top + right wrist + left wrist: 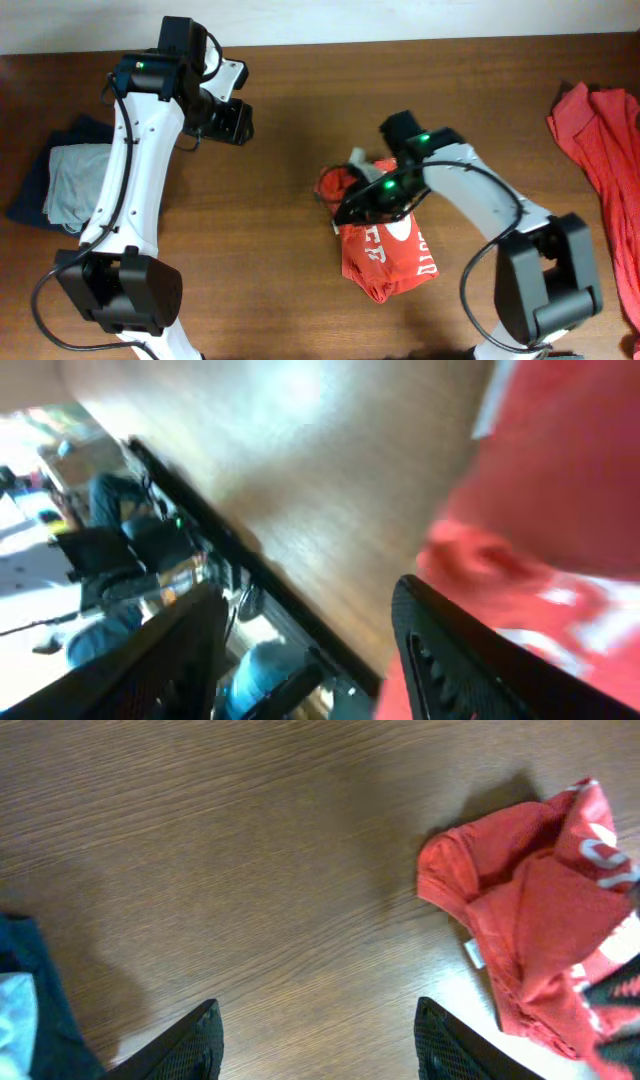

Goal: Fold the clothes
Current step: 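Smooth the printed bundle with both grippers from left and right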

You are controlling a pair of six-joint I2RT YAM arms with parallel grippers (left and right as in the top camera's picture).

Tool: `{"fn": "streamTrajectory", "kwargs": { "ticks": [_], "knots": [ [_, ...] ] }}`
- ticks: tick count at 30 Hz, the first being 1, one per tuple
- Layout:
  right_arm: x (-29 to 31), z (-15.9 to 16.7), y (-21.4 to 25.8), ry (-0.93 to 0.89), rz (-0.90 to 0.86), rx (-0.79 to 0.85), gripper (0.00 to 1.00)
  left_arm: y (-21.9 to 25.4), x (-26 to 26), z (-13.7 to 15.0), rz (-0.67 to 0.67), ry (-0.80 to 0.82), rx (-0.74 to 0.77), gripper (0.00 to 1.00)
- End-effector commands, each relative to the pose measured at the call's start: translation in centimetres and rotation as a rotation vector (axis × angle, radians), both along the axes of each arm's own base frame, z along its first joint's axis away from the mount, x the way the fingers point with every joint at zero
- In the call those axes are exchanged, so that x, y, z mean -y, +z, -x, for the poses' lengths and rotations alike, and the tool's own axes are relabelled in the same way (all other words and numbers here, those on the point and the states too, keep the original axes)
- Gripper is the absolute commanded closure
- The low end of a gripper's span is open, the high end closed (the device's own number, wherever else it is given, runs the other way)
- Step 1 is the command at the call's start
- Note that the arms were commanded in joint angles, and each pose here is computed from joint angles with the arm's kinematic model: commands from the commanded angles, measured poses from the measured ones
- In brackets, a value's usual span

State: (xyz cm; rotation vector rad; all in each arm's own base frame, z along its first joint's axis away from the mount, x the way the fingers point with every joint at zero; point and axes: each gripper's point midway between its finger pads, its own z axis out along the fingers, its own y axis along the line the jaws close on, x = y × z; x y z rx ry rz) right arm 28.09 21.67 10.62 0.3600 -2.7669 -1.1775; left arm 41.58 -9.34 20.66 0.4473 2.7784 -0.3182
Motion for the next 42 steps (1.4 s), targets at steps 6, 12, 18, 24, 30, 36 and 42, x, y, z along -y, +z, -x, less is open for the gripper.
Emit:
{"fn": "streamTrajectory", "kwargs": {
  "ticks": [6, 12, 18, 24, 30, 36, 42],
  "knots": [
    [8.8, -4.8, 1.7, -0.301, 0.127, 0.079, 0.85, 1.5, 2.6, 0.6, 0.03, -0.117, 0.052, 0.39],
    [8.6, -5.6, -1.5, -0.361, 0.251, 0.017, 0.96, 1.7, 3.1, 0.0, 0.028, -0.126, 0.083, 0.39],
    [2.4, -5.6, -5.8, -0.332, 0.292, 0.003, 0.96, 1.6, 3.1, 0.3, 0.026, -0.126, 0.07, 0.39],
    [-6.0, -5.6, -4.1, -0.138, 0.053, 0.154, 0.96, 1.4, 3.0, 0.7, 0.024, -0.126, 0.051, 0.39],
    [-2.3, -6.3, 0.2, -0.153, 0.097, 0.23, 0.96, 1.4, 3.2, 1.0, 0.029, -0.132, 0.041, 0.39],
    [5.9, -3.7, 3.0, -0.212, 0.323, 0.185, 0.96, 1.8, 6.7, 1.4, 0.072, -0.264, 0.082, 0.4],
    [9.4, 0.9, 2.2, -0.167, 0.489, 0.032, 0.96, 0.6, 11.7, 2.3, 0.068, -0.459, 0.142, 0.39]
  ]
}}
